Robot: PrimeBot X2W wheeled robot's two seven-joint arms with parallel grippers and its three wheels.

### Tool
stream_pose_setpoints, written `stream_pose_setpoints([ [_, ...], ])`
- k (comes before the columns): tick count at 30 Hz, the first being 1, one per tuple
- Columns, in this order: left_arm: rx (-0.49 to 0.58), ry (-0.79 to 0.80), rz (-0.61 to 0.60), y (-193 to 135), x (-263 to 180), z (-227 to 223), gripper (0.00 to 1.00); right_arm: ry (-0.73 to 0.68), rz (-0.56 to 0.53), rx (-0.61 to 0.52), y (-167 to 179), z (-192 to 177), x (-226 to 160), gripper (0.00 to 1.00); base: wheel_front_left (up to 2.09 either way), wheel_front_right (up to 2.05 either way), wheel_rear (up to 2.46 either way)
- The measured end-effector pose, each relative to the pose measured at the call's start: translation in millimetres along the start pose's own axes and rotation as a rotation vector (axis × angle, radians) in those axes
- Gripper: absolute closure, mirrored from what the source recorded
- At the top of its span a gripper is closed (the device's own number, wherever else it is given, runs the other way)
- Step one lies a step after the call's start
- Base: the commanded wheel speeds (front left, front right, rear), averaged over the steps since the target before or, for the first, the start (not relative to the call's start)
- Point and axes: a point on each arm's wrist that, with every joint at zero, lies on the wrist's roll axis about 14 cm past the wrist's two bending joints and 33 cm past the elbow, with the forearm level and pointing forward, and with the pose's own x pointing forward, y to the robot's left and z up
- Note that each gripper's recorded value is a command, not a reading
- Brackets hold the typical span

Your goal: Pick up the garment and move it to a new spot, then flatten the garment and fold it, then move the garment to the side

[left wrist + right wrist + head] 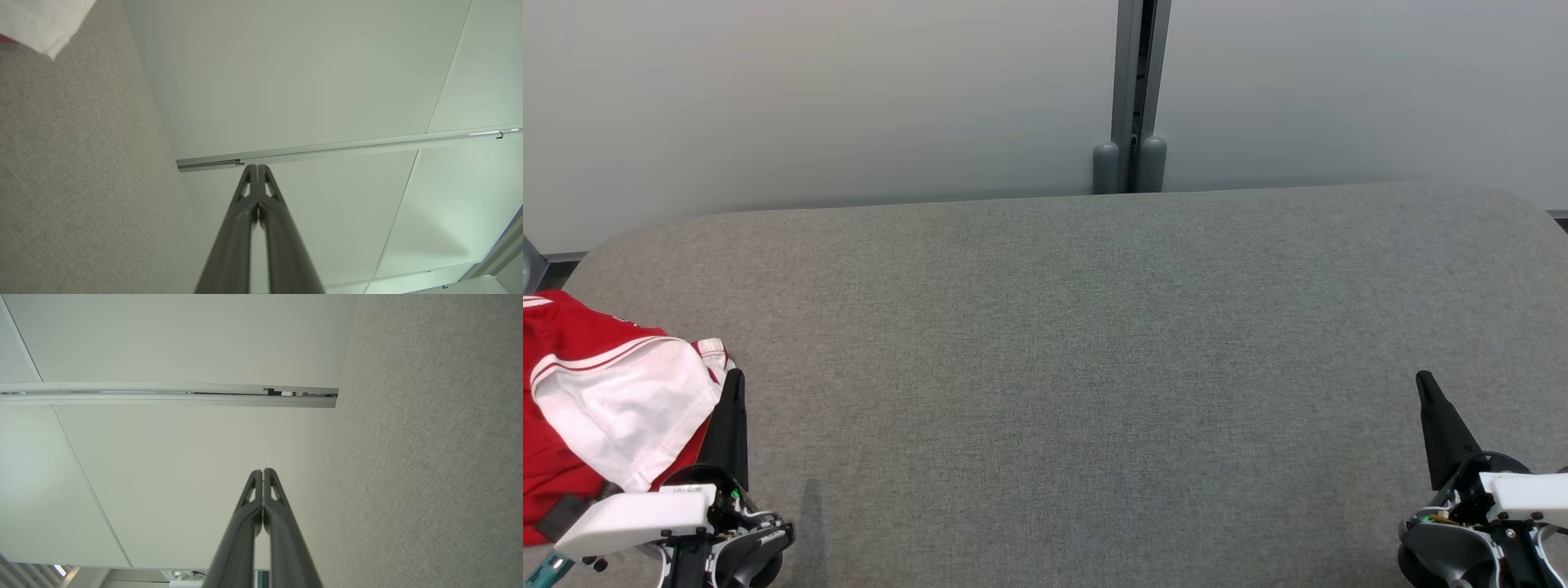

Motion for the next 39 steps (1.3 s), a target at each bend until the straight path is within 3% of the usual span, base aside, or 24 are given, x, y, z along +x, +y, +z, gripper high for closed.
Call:
stream_pose_setpoints([
  [39,0.000,0.000,0.000,0.0,0.0,0.0,1.00,0.000,0.000,0.000,0.0,-0.1,0.0,1.00,0.00,0.00,0.00],
])
